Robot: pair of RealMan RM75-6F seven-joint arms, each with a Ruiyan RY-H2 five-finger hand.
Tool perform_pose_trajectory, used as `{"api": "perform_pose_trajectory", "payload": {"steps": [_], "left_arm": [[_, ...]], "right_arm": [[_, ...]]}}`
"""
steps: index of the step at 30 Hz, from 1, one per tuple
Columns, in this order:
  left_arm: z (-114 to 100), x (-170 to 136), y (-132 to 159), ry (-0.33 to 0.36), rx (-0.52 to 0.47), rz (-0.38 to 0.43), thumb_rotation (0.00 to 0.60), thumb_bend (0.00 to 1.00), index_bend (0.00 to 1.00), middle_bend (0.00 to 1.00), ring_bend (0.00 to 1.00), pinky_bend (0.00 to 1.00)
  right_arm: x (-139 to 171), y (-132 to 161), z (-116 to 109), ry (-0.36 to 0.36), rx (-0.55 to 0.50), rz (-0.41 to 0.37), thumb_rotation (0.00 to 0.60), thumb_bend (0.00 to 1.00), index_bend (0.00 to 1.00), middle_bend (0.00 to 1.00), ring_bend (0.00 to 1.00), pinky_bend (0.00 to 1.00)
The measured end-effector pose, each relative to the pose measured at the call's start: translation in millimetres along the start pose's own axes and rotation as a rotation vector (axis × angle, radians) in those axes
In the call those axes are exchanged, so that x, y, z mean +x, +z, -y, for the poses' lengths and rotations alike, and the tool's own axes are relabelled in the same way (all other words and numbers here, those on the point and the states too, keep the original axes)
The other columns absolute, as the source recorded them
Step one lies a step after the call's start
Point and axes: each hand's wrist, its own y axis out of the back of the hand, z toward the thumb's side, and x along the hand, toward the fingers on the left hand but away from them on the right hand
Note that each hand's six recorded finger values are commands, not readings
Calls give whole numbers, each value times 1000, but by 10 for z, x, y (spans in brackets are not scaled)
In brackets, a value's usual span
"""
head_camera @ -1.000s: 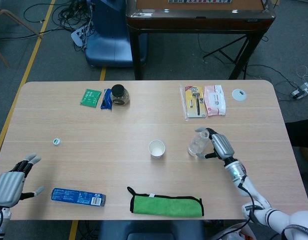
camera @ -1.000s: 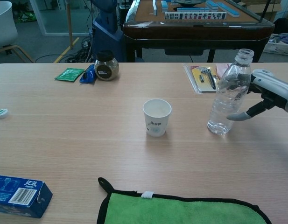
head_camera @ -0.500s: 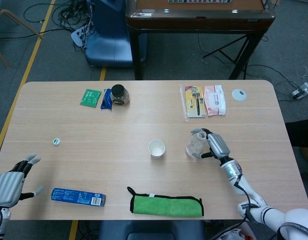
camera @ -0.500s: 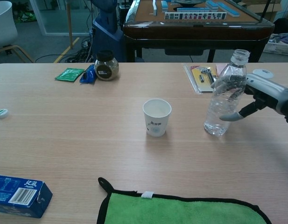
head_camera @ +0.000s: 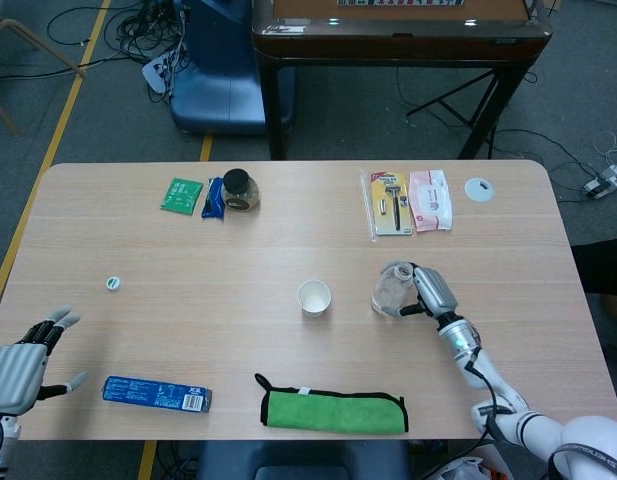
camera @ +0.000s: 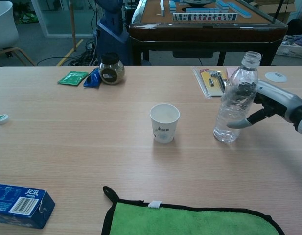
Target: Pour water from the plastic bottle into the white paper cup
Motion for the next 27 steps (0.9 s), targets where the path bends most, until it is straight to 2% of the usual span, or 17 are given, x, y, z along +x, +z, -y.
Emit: {"api": "perform_pose_trajectory", "payload": {"steps": [6,14,27], "left_arm": [[-11,-2,-3,3,-1,-1,600,112,207,144,226,559],[-23,1,-12,7,-1,-4,600,112,207,144,226,559],[-84,8,-1,24,-7,1,600,112,207,144,226,559]], "right_arm": [[-19,8,-35,-23,-10,-2,600,219,491,513,405,476],[-35,32,-120,-52,4,-7,600,233,544,558,452,505],[-157,288,-367,-100,199,-20,600,233,603,620,508,536]]}}
